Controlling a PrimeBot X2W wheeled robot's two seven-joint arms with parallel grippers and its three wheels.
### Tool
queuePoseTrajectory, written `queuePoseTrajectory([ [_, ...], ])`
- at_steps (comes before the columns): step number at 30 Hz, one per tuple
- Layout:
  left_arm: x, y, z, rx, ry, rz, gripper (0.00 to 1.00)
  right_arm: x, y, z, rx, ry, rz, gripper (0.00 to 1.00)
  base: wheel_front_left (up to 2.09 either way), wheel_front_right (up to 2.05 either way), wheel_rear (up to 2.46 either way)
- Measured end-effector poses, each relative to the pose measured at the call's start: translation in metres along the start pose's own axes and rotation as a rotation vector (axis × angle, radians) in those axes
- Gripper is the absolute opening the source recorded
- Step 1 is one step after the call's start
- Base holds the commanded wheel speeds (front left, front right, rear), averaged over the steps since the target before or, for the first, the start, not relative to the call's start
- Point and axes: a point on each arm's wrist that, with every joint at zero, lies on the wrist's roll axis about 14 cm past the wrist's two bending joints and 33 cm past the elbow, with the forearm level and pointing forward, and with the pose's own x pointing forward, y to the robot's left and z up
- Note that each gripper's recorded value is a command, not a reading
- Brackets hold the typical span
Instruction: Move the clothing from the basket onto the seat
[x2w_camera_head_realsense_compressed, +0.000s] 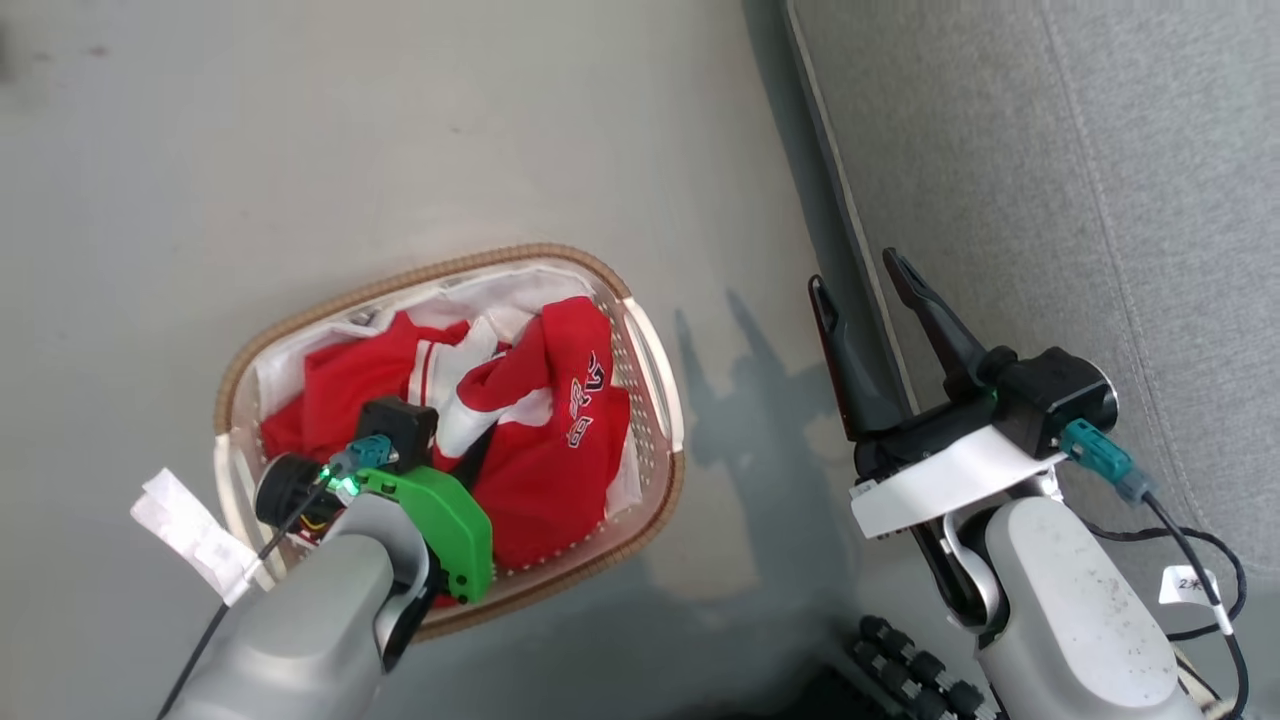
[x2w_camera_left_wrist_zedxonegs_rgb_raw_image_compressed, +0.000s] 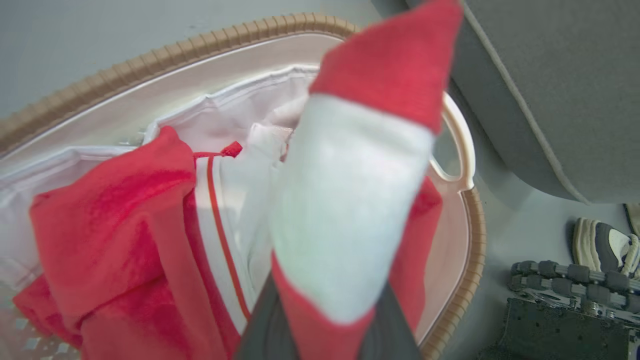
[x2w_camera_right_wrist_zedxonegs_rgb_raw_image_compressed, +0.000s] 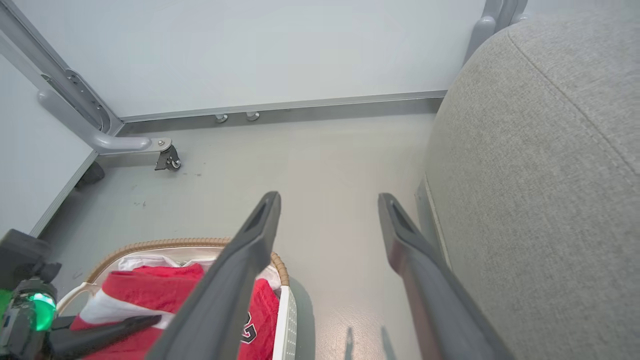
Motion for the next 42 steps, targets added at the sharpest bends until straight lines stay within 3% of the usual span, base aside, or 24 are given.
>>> queuePoseTrajectory([
  [15,-0.077,-0.045,0.093,0.08,-0.359,0.053,0.0,-0.04,0.024,0.042,0.007,-0.09,0.06,1.0,0.0,0.0,0.0],
  [30,-0.182,-0.112,0.207,0.25,-0.811,0.068,0.0,-0.091,0.059,0.064,-0.009,-0.159,0.167,1.0,0.0,0.0,0.0],
  [34,-0.205,-0.133,0.224,0.292,-0.891,0.053,0.0,-0.103,0.088,0.07,-0.048,-0.18,0.272,1.0,0.0,0.0,0.0],
  [42,-0.224,-0.16,0.24,0.348,-0.964,0.026,0.0,-0.109,0.196,0.099,-0.182,-0.278,0.626,1.0,0.0,0.0,0.0],
])
